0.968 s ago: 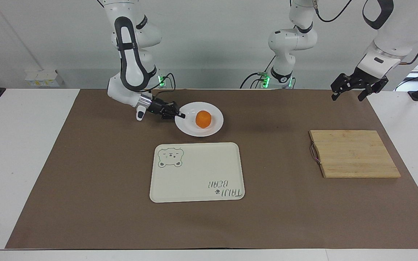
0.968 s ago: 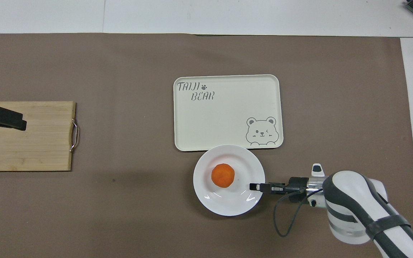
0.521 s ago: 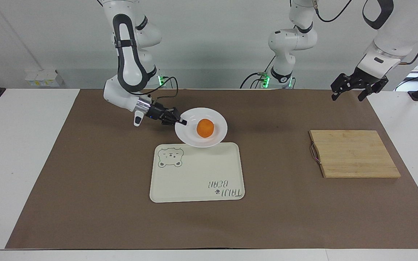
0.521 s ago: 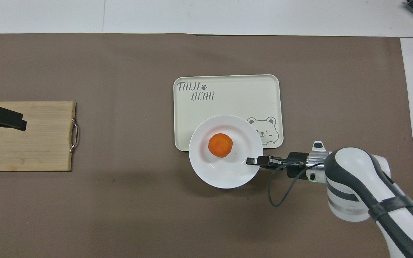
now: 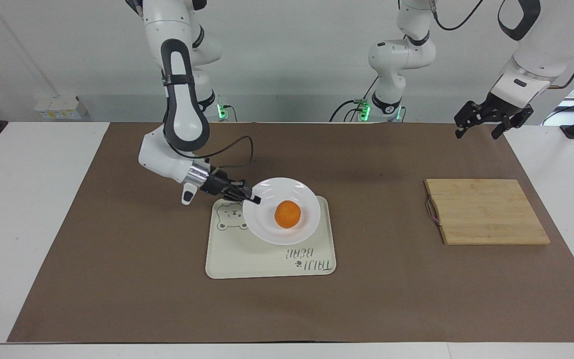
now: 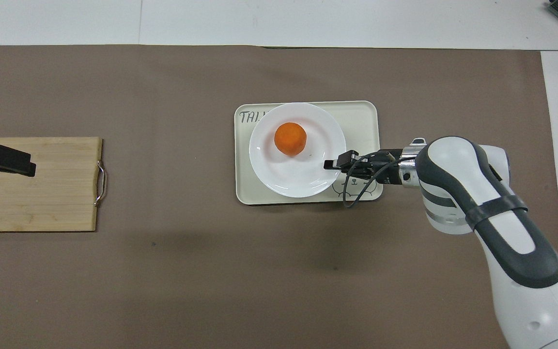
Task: Place orange and plate with both arms
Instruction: 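Slide the plate with the orange onto the tray with the right gripper, then open the right gripper and release the plate rim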
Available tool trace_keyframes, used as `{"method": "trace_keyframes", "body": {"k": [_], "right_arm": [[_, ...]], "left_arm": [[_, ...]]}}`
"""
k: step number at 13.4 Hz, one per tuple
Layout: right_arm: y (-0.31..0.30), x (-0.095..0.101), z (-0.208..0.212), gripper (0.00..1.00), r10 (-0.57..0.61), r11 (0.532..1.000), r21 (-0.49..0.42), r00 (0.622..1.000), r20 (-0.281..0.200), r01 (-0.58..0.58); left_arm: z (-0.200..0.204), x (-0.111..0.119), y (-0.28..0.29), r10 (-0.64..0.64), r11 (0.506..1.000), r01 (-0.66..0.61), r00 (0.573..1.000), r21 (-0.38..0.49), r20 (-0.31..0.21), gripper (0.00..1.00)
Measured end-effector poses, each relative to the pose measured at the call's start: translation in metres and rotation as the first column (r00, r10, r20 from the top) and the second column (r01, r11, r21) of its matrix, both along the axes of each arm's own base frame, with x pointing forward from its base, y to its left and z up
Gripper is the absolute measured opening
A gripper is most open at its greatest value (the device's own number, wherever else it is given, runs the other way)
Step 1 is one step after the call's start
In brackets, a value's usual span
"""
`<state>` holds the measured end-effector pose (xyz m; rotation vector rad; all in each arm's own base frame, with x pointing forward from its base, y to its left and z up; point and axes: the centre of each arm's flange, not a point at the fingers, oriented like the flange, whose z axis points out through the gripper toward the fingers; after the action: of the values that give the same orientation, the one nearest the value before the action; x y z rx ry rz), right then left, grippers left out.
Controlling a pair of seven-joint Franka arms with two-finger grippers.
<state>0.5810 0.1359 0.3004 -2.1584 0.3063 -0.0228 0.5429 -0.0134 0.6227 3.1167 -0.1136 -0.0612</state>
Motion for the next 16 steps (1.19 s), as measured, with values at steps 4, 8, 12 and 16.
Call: {"method": "trace_keyframes", "body": {"k": [4,8,12,16], "right_arm": [[-0.014,0.008,-0.018,0.05,-0.004,1.0,-0.031,1.0,-0.018,0.003],[-0.018,0.007,-0.039,0.05,-0.002,0.999,-0.042,0.999,-0.042,0.001],[-0.018,0.005,-0.045,0.05,-0.002,0.999,-0.046,0.999,-0.053,0.0],[-0.018,0.004,-0.048,0.22,-0.017,0.998,-0.068,0.999,-0.047,0.013]], "left_arm": [[0.0,0.0,0.0,0.0,1.0,0.0,1.0,0.0,0.0,1.0],[0.0,0.0,0.0,0.0,1.0,0.0,1.0,0.0,0.0,1.0],[0.0,0.0,0.0,0.0,1.0,0.0,1.0,0.0,0.0,1.0],[0.0,0.0,0.0,0.0,1.0,0.0,1.0,0.0,0.0,1.0]]}}
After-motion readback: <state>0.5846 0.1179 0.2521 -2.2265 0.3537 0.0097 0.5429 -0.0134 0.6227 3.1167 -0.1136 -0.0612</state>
